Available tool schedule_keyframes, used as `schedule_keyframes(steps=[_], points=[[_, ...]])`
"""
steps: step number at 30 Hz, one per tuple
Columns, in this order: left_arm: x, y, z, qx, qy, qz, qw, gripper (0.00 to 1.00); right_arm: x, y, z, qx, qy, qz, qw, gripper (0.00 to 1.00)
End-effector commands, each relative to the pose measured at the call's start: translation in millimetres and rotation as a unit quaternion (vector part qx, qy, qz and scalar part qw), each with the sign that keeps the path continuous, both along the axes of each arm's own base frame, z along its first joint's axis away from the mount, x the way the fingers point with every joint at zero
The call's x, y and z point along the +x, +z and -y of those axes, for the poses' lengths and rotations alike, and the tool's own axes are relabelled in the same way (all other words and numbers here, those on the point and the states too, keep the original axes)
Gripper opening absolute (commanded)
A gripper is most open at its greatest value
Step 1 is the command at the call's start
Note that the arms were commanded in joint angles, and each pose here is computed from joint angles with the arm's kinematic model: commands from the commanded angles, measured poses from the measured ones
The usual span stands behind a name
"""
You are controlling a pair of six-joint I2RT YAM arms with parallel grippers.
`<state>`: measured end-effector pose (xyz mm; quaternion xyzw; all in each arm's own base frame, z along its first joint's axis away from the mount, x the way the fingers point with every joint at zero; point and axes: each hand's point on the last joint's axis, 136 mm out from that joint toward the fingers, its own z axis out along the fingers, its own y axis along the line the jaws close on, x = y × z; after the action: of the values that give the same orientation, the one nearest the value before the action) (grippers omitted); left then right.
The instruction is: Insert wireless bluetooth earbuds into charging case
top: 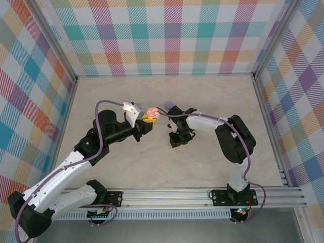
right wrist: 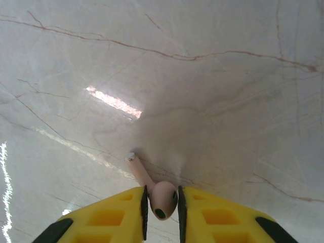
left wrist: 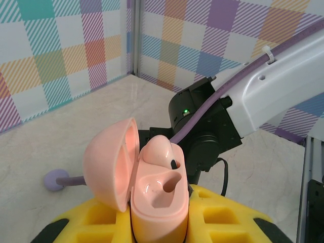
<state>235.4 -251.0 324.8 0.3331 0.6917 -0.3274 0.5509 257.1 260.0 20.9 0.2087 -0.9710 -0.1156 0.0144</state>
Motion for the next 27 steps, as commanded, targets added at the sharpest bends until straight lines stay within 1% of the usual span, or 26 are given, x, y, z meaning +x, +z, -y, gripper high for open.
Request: schedule_keyframes(steps=[1,7,10,13,15,19,27], points=[[-3.2,12.1,2.6,-0.014,-0.006,0.009,1.000,0.08,-3.2,14.9,6.5,-0.002,0.007,0.010,1.000,0.31],[-3.4,11.7,2.8,-0.014,-0.007,0.008,1.000,0.08,-5.1,40.7,-1.5,0.034,0.022,0.022,0.999,0.38],[-4.1,12.0,2.7,-0.015,-0.007,0.007,1.000,0.08,-12.4,50.8,-8.5,0.067,0.034,0.016,0.997,0.38],[-3.7,11.5,3.0,-0.017,-0.007,0.006,1.000,0.08,-21.5,49.3,-13.7,0.085,0.045,-0.005,0.995,0.33],[-3.6,12.1,3.2,-0.017,-0.007,0.007,1.000,0.08,-25.4,42.4,-14.1,0.084,0.044,-0.018,0.995,0.28],[-2.9,11.9,3.4,-0.017,-0.007,0.007,1.000,0.08,-30.1,29.9,-15.7,0.082,0.041,-0.041,0.995,0.24],[-1.9,11.6,4.1,-0.013,-0.007,0.007,1.000,0.08,-26.1,6.2,-6.7,0.040,0.027,-0.047,0.998,0.15]])
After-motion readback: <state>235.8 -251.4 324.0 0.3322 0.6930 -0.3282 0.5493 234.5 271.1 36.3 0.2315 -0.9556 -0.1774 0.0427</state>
